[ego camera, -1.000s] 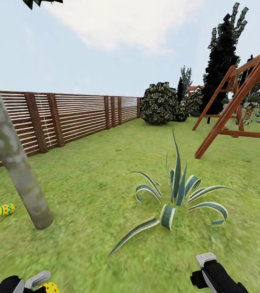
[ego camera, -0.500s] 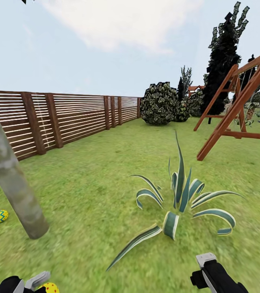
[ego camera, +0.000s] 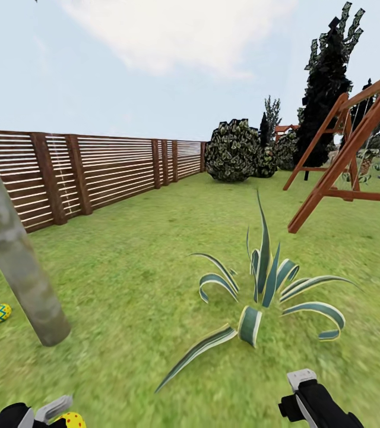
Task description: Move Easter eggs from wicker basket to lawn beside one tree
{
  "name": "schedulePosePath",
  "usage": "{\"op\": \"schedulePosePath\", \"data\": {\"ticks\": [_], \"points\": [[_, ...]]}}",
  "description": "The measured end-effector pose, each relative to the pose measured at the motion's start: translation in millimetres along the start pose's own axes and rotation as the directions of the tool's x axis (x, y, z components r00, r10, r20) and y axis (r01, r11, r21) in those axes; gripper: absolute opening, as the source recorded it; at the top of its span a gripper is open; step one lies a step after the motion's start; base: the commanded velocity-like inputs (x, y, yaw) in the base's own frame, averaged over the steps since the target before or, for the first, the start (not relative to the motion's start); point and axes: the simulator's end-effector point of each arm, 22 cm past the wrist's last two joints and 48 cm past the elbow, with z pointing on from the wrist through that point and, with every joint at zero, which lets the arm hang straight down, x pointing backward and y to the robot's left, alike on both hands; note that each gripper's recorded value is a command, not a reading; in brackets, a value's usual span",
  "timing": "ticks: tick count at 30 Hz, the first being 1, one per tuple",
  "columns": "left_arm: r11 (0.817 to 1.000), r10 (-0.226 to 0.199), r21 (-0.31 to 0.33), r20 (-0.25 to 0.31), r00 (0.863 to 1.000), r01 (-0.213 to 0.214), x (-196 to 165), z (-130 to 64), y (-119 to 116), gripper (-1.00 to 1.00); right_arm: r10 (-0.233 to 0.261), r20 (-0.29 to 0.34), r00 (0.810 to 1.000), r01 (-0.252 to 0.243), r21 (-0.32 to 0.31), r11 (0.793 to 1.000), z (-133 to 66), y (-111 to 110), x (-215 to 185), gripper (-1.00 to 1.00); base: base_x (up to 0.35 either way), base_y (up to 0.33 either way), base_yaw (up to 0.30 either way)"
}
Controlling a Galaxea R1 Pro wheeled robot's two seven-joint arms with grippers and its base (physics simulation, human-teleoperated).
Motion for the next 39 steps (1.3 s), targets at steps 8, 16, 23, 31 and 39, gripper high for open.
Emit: {"op": "schedulePosePath", "data": {"ticks": [8, 16, 23, 31, 39], "points": [[1.000, 0.000, -0.001, 0.001, 1.000, 0.000, 4, 14.9, 4, -1.00, 0.000, 0.002, 1.000, 0.000, -0.002, 1.000, 13.8, 5, 7, 1.00, 0.000, 0.000, 0.000], [1.000, -0.001, 0.002, 0.003, 1.000, 0.001, 5, 18.7, 4, -1.00, -0.001, 0.003, 1.000, 0.001, 0.001, 1.000, 17.2, 6, 9, 1.00, 0.020, 0.008, 0.182], [1.000, -0.004, 0.002, 0.010, 1.000, 0.004, 2, 17.5, 5, -1.00, 0.000, 0.004, 1.000, 0.000, -0.001, 1.000, 16.8, 6, 9, 1.00, 0.283, 0.144, 0.075], [1.000, -0.002, 0.000, 0.006, 1.000, 0.002, 4, 18.8, 5, -1.00, 0.001, 0.002, 1.000, -0.001, -0.001, 1.000, 16.9, 6, 9, 1.00, 0.247, 0.007, 0.000], [1.000, -0.004, 0.001, 0.004, 1.000, 0.004, 8, 30.2, 8, -1.00, 0.002, 0.002, 1.000, -0.002, 0.000, 1.000, 27.6, 8, 15, 1.00, 0.004, 0.000, 0.000]]}}
